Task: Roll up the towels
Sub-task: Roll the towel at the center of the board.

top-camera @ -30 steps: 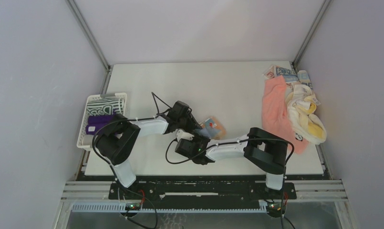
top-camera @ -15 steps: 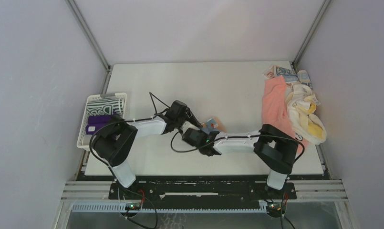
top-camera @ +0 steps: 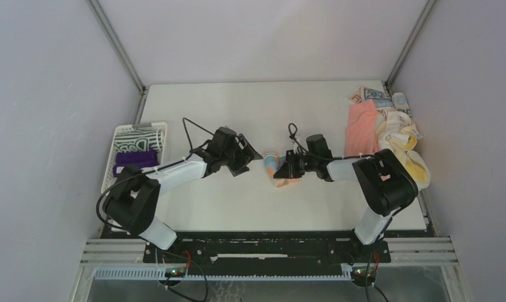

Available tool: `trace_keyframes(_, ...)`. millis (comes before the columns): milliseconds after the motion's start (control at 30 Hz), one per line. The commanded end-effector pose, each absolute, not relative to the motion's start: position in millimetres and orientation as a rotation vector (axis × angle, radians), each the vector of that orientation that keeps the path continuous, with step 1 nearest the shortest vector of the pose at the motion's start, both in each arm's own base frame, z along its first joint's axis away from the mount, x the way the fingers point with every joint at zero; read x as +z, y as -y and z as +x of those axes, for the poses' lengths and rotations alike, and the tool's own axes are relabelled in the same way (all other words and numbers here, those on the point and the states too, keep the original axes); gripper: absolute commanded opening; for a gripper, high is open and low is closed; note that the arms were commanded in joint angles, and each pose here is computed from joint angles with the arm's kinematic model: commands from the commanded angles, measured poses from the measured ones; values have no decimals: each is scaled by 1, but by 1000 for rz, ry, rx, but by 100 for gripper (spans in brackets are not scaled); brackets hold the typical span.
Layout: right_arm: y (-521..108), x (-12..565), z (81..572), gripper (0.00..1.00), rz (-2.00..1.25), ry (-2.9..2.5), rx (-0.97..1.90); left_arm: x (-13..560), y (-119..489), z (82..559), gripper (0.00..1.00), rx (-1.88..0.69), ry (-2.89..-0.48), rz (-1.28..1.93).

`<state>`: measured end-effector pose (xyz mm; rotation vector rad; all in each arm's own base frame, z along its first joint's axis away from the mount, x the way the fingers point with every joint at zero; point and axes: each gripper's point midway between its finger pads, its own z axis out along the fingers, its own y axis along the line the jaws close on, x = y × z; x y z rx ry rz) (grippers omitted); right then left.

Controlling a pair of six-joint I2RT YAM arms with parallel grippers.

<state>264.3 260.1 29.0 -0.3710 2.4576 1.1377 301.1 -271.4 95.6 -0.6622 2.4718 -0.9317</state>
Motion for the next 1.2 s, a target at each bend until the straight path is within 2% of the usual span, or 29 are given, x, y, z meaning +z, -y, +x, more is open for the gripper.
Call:
trace_keyframes(0,-256,10,219,13,-112,-2585,1539,97,302,299,76,-996,-2528,-554)
trace_keyframes(367,-243,-17,203,23,82,-2691,1558,73,326,305,75,-979,-2592,-503)
trace_keyframes(533,-242,-14,208,25,74,-2673,1525,54,329,299,68,-914,-2649,-497)
trace_keyframes(633,-244,0,214,28,7,-2624,1486,43,330,293,60,-873,-2677,-492)
trace_keyframes(867,-244,43,221,44,-110,-2558,1389,25,319,281,49,-763,-2719,-469)
trace_keyframes(1167,-236,42,241,44,-22,-2606,1270,20,297,274,45,-639,-2721,-458)
